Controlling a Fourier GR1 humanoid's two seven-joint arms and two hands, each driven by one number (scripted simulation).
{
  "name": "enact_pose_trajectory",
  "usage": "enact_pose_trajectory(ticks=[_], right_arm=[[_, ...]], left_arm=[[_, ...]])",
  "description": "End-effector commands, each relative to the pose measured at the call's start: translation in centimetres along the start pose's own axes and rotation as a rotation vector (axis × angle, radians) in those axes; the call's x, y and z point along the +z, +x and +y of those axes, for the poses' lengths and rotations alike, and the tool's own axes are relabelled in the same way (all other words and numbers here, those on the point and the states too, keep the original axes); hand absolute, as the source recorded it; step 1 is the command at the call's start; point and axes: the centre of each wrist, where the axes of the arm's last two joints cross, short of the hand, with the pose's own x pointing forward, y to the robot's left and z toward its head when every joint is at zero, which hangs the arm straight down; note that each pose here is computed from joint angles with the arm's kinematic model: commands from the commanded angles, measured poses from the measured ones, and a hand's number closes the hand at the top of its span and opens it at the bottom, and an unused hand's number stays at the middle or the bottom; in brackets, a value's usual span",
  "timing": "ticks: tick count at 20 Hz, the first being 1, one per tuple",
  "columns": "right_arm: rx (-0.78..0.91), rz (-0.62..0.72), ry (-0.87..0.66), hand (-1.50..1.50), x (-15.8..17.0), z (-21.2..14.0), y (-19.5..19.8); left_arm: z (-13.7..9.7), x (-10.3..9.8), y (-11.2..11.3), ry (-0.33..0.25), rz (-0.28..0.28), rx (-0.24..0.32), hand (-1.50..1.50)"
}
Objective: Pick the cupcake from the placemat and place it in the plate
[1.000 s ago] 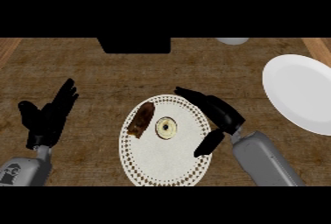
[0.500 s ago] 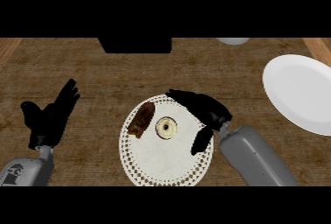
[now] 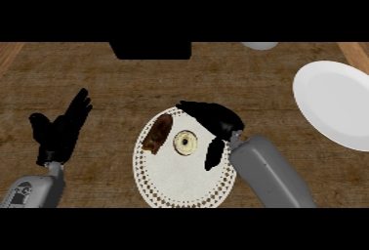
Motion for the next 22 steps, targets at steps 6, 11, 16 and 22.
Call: enact_pose_trajectory(ticks=[6,11,16,22], right_arm=[[0.043,0.035,0.01,-1.5,-2.9,0.8,-0.4],[0.087,0.061,0.046,-1.5,-3.7,1.9,0.8],[0.124,-0.054,0.159,1.5,-3.6,3.2,0.5],[0.096,-0.101,0.112,1.5,-3.2,3.4,1.0]], left_arm=[[-0.7,0.4,0.8,0.018,0.002,-0.002,0.0],[-0.5,-1.7,0.9,-0.008,-0.003,-0.013,0.0],[-2.0,-2.0,1.5,0.017,-0.002,0.005,0.0],[0.3,-0.5,0.1,0.007,0.012,-0.015,0.0]])
